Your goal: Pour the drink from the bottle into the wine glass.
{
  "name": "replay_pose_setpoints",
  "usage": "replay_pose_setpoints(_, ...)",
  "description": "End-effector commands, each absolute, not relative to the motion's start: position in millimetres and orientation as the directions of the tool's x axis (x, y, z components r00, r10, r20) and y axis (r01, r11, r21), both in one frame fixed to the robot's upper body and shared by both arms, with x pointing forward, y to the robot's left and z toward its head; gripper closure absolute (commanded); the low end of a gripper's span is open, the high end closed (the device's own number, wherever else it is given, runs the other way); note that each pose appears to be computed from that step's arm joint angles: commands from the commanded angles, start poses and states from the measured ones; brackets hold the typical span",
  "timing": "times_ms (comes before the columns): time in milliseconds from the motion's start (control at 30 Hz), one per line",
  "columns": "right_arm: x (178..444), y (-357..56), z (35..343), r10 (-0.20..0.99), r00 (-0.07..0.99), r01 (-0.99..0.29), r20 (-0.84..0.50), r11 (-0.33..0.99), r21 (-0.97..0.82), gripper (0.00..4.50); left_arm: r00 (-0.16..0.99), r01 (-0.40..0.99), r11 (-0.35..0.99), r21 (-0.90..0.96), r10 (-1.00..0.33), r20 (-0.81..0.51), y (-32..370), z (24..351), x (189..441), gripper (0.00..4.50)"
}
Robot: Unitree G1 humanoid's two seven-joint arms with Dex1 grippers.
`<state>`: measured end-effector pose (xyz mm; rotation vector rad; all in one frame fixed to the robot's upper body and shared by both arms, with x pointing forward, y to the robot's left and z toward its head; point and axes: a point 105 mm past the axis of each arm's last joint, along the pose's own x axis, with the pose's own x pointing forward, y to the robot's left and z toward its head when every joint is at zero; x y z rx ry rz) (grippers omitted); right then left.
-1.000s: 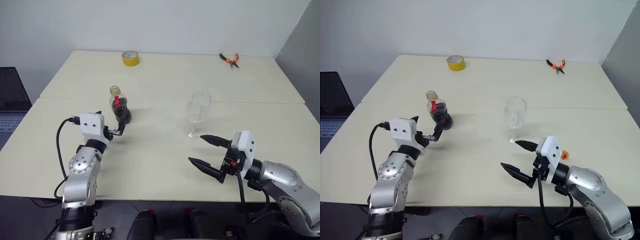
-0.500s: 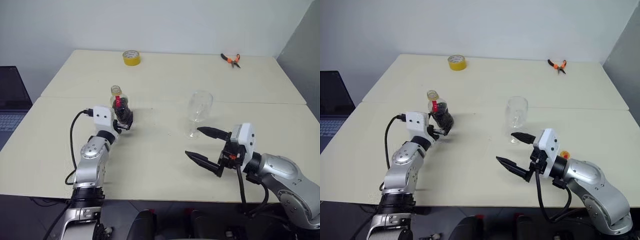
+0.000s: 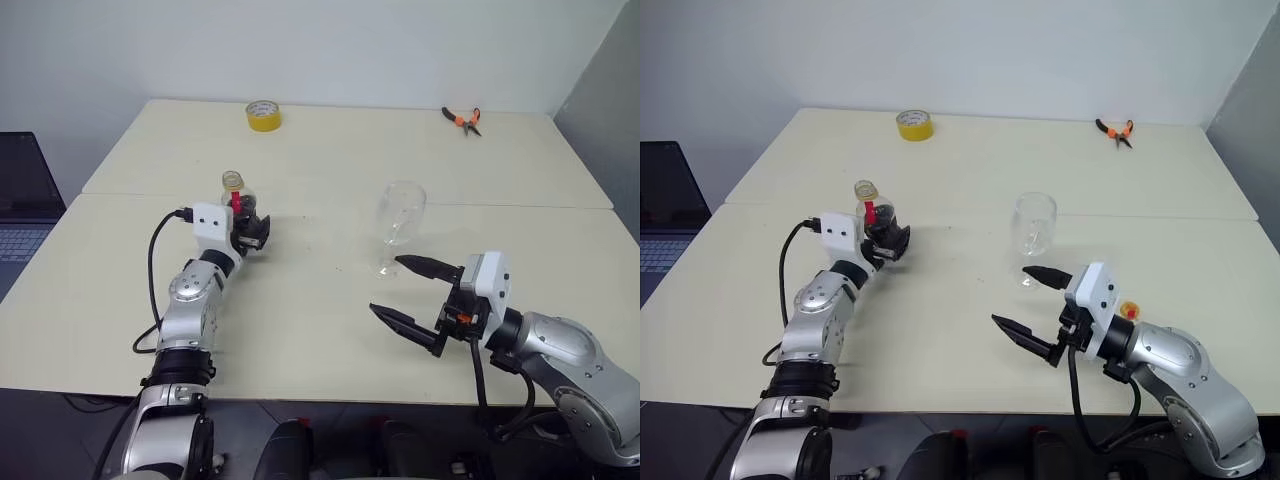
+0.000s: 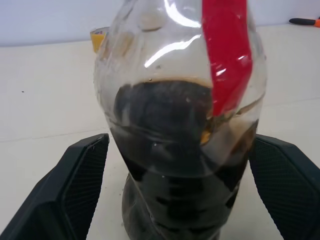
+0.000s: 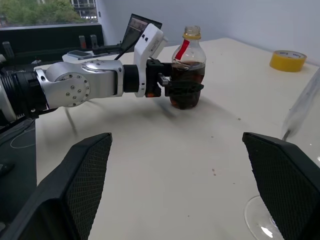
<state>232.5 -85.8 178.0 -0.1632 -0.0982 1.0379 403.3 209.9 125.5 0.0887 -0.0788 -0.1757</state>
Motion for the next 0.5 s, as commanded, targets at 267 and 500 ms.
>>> replay_pose_setpoints(267,230.2,-85.7,190.4,0.854,0.517,-0.825,0.059,0.516,-0.232,0.0,0.969,0.179,0.979,0.095,-0.192,0.155,207.1,145.9,413.5,3.1)
replay_pose_setpoints(500,231.6,-89.6,197.4,0.822,0.561,-0.789,0.096,0.566,-0.24,0.0,0.908,0.29,0.93,0.224,-0.342,0.242,177.7,181.9,409.3,3.76)
